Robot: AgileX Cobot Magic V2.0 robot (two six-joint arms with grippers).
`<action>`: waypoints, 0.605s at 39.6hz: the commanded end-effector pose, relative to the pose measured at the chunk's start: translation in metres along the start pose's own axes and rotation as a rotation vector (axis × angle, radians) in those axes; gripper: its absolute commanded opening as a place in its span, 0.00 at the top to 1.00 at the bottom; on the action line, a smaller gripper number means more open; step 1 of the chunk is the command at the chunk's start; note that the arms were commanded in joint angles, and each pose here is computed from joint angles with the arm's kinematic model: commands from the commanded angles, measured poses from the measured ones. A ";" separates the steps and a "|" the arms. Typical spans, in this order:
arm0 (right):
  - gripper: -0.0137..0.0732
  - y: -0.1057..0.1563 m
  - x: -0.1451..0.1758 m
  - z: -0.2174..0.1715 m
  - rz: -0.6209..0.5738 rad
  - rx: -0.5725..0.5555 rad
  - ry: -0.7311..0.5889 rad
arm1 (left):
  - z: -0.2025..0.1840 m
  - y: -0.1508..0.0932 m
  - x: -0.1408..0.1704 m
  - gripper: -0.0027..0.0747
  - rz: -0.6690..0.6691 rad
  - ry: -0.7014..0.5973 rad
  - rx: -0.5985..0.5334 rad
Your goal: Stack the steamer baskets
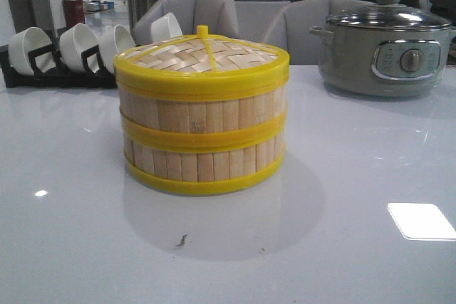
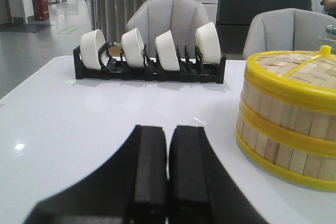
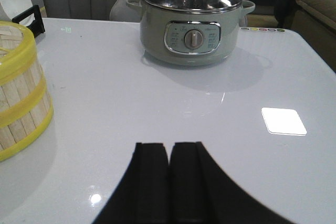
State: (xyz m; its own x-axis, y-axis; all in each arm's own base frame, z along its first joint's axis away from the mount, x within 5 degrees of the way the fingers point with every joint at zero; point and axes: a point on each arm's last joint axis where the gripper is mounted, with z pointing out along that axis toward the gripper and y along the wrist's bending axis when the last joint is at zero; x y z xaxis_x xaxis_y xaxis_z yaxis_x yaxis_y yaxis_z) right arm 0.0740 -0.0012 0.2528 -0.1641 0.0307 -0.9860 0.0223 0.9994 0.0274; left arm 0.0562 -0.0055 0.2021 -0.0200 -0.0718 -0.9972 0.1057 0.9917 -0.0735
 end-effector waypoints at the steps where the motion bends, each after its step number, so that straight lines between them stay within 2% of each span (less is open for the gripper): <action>1: 0.79 0.000 -0.017 -0.002 -0.010 0.007 -0.106 | -0.002 -0.001 -0.007 0.85 -0.011 -0.085 0.003; 24: 0.79 0.000 -0.016 -0.002 -0.010 0.007 -0.101 | -0.001 0.000 -0.008 0.85 -0.017 -0.095 -0.003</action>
State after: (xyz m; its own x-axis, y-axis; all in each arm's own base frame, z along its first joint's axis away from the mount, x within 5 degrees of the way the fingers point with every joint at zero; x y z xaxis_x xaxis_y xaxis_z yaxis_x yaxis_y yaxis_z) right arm 0.0740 -0.0011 0.2526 -0.1660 0.0307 -0.9856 0.0223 0.9994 0.0274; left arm 0.0563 -0.0041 0.2018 -0.0217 -0.0779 -0.9967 0.0814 0.9935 -0.0794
